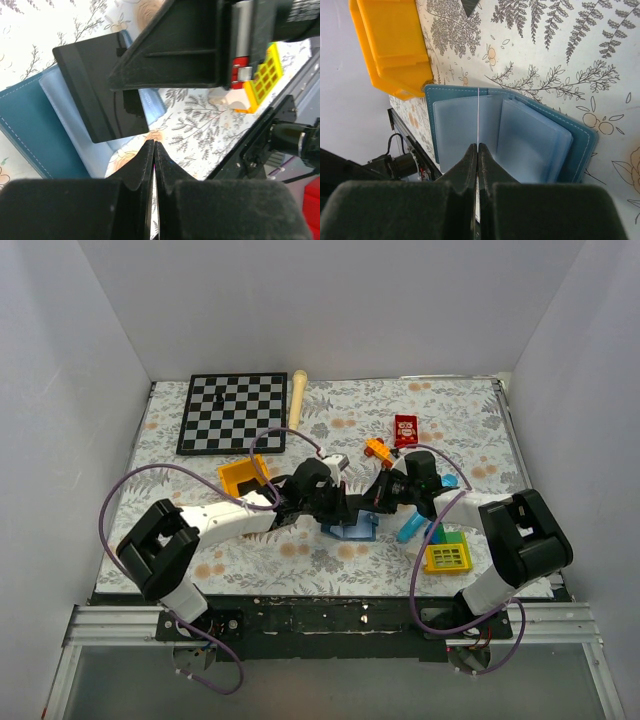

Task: Put the credit cards into the card holder
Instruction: Insert the credit card into the card holder.

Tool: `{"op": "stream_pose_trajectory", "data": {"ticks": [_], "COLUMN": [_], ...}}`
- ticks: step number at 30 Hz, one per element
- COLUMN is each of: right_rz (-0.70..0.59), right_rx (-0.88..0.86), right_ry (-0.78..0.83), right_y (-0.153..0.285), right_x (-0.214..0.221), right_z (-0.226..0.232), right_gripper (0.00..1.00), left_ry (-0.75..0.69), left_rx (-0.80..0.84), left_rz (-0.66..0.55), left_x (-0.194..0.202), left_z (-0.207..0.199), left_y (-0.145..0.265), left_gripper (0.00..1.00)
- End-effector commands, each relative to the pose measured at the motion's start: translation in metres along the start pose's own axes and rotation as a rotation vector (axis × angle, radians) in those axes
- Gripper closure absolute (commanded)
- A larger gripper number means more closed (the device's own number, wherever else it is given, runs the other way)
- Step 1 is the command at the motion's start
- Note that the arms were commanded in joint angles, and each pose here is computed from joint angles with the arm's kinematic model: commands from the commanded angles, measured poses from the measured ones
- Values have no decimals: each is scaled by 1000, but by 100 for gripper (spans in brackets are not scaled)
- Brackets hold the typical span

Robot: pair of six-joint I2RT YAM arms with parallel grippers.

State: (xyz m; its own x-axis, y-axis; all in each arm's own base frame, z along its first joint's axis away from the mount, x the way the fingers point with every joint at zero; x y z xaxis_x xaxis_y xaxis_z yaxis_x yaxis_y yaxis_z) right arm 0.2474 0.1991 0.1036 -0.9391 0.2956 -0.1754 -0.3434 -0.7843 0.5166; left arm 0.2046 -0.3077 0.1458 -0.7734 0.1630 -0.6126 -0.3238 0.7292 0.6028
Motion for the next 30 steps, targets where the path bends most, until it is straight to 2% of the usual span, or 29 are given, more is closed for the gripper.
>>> {"op": "stream_pose_trajectory", "data": {"ticks": [1, 9, 30], "right_rz": [-6, -4, 34], "right_rx": [-9, 14, 21], "right_ry": [22, 35, 12], "right_y": [-2, 3, 0], "right_x": [-4, 0, 10], "right_z": [3, 1, -14], "right_gripper": [99, 99, 99], "left_ry": [3, 41, 122], "left_rx": [-37, -221, -428], "left_rz": [-2, 12, -23], "left_x": [6, 13, 24], "left_z": [8, 33, 85], "left_y": [-9, -23, -10], "left_gripper": [100, 100, 100]}}
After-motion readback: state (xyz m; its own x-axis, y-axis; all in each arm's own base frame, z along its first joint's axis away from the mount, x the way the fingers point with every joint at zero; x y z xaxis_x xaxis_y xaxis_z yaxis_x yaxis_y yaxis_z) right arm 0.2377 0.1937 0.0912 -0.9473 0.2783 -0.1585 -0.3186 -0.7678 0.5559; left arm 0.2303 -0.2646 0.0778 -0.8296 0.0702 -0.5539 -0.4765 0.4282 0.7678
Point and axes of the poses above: each gripper's point midway between its finger pads, its own y axis back along the fingers, its own z axis along the line the jaws close on, x = y × z, the point moved 7 cm from there along y, back along the fingers, and after that the axes turned 4 degrees about -y, right-handed, at the moved point
